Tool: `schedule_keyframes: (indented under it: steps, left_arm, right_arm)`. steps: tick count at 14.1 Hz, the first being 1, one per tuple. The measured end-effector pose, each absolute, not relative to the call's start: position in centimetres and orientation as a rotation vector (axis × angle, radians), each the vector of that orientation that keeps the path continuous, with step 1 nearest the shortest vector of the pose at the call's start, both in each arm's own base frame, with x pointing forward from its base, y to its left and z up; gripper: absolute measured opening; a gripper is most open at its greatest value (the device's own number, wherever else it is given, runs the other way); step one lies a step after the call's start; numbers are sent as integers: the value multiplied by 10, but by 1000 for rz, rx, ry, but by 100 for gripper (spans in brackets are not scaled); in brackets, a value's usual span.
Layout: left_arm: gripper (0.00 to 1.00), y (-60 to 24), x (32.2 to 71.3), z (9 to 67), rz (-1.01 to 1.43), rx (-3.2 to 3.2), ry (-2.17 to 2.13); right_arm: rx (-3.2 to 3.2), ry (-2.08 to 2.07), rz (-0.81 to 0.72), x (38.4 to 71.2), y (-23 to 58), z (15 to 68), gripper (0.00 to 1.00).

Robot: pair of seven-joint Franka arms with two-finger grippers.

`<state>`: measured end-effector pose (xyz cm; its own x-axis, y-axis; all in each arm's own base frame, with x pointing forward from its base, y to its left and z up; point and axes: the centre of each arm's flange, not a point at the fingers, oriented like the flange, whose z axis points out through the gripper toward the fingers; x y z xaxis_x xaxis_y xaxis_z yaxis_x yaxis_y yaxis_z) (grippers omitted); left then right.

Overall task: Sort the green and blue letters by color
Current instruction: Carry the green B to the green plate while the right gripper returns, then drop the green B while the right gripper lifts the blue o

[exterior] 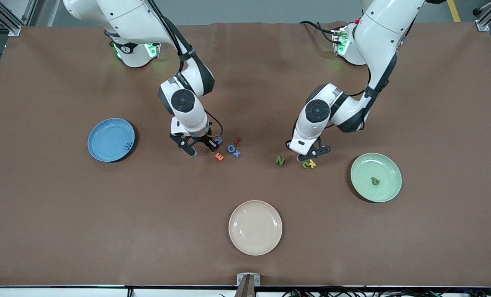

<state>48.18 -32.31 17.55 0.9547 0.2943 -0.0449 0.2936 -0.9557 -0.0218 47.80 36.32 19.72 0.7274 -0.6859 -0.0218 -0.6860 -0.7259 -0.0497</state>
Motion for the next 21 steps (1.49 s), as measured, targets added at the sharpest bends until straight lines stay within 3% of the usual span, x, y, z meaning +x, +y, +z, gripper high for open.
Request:
schedule_keyframes:
  steps: [1, 6, 11, 16, 18, 21]
  left_arm:
    - [28, -323, 482, 176, 73, -3092, -465]
    - [28, -317, 505, 220, -29, -3115, -508]
    - [28, -220, 561, 288, -83, -3082, -431]
    - [28, -96, 587, 269, -7, -3078, -289]
    - [28, -49, 589, 253, 49, -3084, -218]
    - [28, -6, 586, 226, 122, -3097, -182]
  right_arm:
    - [-2865, 1154, 4, 477, 367, 195, 62]
    - [-2867, 1191, 19, 466, 382, 183, 61]
    - [-2876, 1191, 27, 461, 386, 181, 57]
    - [-2890, 1172, 32, 453, 394, 178, 47]
    - [-2889, 1171, 30, 454, 394, 179, 26]
    - [-2893, 1169, 30, 455, 393, 179, 27]
